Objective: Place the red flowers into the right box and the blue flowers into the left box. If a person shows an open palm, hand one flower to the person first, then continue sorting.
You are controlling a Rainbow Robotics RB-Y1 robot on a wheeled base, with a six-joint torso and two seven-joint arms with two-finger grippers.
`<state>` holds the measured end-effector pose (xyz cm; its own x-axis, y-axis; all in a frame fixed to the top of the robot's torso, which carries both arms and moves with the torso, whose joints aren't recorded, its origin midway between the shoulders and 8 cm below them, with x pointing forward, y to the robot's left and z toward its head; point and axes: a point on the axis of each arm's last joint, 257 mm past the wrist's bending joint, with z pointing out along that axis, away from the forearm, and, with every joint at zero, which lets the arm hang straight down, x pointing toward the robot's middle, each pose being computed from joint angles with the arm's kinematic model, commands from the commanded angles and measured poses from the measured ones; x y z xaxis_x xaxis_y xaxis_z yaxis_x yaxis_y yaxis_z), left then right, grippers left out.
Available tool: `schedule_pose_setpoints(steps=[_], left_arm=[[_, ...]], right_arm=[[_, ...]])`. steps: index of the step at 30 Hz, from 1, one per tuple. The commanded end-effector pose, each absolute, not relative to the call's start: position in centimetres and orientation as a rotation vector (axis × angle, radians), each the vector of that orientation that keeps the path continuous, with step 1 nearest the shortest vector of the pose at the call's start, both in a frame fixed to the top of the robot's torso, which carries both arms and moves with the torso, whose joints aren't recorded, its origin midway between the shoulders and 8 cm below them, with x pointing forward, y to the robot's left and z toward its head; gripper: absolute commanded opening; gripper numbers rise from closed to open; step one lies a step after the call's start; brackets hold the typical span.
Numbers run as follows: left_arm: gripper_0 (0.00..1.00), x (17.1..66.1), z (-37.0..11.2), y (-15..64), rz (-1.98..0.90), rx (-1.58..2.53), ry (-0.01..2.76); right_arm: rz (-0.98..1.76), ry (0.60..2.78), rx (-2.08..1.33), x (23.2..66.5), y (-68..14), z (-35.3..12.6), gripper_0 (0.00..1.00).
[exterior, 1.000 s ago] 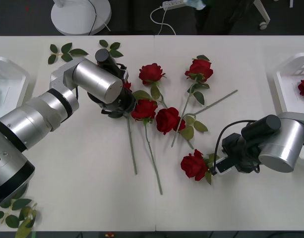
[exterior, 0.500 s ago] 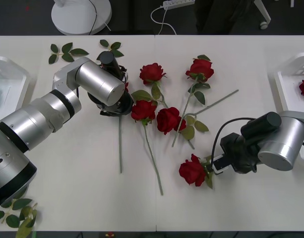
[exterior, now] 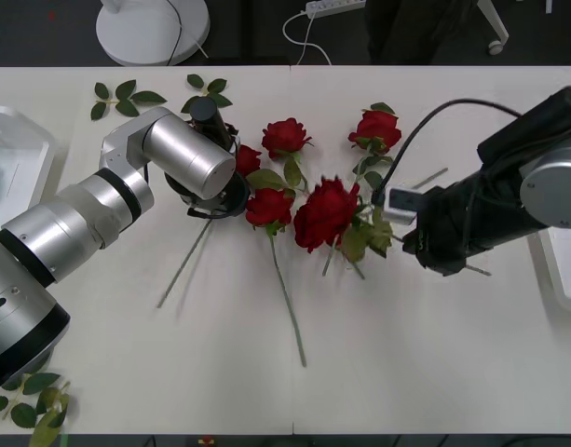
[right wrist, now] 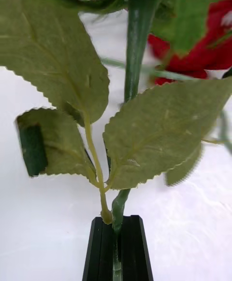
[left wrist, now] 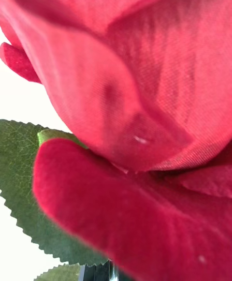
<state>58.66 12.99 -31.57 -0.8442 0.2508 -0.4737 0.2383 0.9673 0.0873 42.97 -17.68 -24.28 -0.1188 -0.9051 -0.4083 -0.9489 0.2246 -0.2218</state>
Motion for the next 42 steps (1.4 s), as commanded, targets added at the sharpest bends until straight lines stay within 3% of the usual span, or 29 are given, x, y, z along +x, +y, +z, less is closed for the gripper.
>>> schedule_pose_setpoints(steps=[1,7,15,29,42], left_arm=[[0.0,59.9,-29.5,14.1,0.069,0.424,2.574],[0.0,60.1,-26.0,14.7,-0.039,0.394,2.559],[0.0,57.6,-19.4,15.6,-0.228,0.396,2.512],[0.0,52.3,-7.5,5.4,-0.732,0.417,2.033],[0.0,49.8,2.7,-2.9,-1.035,0.297,1.741]], right_arm=[[0.159,2.308,-1.38,45.1,-23.0,-20.1,0.0],[0.38,2.637,-0.719,46.7,-29.5,-18.3,0.0],[0.293,2.651,-0.214,50.9,-41.6,-15.8,0.0],[-0.063,2.527,0.239,51.7,-59.4,-15.4,0.0],[-0.228,2.466,0.332,53.0,-62.7,-20.6,0.0]])
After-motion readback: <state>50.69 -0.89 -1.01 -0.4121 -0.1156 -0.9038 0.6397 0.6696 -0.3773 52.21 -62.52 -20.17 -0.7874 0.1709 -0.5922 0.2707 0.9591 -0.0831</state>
